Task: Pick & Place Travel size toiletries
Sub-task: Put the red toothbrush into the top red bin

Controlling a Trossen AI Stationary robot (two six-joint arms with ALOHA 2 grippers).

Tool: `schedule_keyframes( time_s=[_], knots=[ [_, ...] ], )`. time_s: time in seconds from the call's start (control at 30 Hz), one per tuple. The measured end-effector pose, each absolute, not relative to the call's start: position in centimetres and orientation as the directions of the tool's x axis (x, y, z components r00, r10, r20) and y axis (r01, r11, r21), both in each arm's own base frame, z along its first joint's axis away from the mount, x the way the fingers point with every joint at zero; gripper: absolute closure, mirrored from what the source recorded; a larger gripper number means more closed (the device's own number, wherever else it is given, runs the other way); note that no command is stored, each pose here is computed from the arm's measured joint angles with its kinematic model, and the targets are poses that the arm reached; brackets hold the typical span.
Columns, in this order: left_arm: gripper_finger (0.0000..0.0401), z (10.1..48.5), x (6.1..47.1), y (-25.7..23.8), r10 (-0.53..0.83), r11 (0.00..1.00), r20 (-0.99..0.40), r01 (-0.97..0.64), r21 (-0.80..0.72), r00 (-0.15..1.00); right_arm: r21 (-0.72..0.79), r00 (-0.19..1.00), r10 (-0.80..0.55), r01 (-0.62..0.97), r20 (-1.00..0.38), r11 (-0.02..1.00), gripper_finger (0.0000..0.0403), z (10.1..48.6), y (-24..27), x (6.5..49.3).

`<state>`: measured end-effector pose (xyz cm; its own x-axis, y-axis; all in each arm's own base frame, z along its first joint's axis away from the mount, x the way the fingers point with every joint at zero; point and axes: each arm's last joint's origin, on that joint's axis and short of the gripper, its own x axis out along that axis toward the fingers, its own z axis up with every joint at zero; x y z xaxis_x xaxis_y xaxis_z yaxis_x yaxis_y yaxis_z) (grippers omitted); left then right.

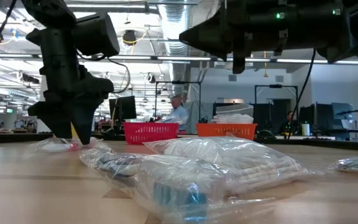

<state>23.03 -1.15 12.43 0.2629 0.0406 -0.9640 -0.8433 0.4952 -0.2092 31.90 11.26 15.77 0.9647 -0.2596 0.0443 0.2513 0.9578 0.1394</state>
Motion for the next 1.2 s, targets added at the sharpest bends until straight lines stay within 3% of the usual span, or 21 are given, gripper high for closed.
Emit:
schedule_keyframes(
  time_s=[0.23,0.57,0.7,1.0,1.2],
  knots=[
    [0.0213,12.3,22.8,-1.1,0.050,0.499,-0.969,-0.846,-0.187,0.243,0.141,0.965,-0.257,0.248,0.049,0.958,0.0403,15.9,11.3,31.9],
    [0.0385,12.6,22.4,-0.3,0.080,0.566,-0.969,-0.811,-0.150,0.235,0.134,0.965,-0.257,0.249,0.049,0.959,0.0403,15.9,11.3,31.9],
    [0.0383,13.3,22.3,-0.3,0.103,0.630,-0.957,-0.762,-0.148,0.271,0.127,0.965,-0.257,0.250,0.042,0.960,0.0403,15.8,11.3,31.9],
    [0.0392,17.6,23.8,-0.6,0.199,0.753,-0.862,-0.635,-0.170,0.467,0.126,0.963,-0.266,0.259,0.041,0.958,0.0403,15.8,11.0,32.0],
    [0.0393,19.2,24.7,-0.6,0.248,0.794,-0.814,-0.592,-0.140,0.525,0.119,0.964,-0.265,0.259,0.032,0.958,0.0403,15.7,11.0,32.0]
  ],
)
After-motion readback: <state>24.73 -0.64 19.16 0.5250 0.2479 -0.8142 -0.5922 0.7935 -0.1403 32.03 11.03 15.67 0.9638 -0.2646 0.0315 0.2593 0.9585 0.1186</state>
